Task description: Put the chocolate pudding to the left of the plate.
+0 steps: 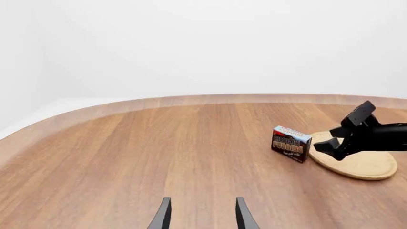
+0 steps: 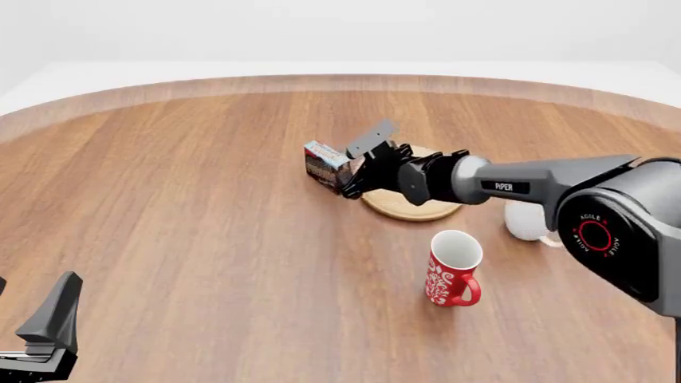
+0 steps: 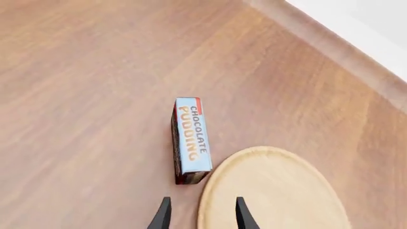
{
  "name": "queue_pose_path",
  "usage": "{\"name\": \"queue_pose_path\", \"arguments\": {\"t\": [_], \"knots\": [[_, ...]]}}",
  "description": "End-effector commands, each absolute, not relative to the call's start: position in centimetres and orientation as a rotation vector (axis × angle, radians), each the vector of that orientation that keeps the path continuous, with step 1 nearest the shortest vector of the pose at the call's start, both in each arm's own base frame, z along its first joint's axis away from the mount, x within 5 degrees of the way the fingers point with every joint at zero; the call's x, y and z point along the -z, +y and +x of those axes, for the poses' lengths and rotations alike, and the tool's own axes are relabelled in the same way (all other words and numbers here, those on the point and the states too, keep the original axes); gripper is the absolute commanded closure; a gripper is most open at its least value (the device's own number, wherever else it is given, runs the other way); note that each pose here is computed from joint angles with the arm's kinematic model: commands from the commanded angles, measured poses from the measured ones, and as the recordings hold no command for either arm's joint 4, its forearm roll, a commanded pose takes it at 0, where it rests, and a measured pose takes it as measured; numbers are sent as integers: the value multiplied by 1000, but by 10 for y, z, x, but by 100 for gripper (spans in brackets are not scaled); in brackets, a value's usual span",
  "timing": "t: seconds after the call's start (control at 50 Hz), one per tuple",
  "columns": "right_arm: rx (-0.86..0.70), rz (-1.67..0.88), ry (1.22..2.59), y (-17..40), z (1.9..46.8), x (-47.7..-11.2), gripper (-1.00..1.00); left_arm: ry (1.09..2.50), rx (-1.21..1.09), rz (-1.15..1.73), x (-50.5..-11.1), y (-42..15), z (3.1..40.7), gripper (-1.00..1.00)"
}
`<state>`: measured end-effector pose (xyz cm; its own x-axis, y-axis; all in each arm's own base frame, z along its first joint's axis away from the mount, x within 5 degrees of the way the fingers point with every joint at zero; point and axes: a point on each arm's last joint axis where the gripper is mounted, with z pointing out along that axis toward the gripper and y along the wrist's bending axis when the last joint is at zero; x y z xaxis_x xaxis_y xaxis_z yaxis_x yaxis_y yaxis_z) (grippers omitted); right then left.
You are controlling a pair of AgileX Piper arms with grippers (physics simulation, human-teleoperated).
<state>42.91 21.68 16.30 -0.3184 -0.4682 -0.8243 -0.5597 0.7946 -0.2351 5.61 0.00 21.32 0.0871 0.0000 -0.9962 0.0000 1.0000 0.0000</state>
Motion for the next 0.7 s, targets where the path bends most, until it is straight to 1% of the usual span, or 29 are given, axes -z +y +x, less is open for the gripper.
{"name": "queue_pose_path", "arguments": {"t": [0.02,0.22,0.28,0.48,0.58,0.7], "knots": [[-117,-760,1956,206,408,-174,-100,1484,0,0,-213,0,56,-100],[-141,-777,1952,200,371,-174,-100,1484,0,0,-213,0,56,-100],[-158,-772,1940,197,353,-180,-100,1484,0,0,-213,0,56,-100],[-172,-750,1908,181,322,-199,-100,1484,0,0,-213,0,56,-100],[-186,-741,1894,180,314,-205,-100,1484,0,0,-213,0,56,-100],[-206,-729,1849,177,299,-220,-100,1484,0,0,-213,0,56,-100]]}}
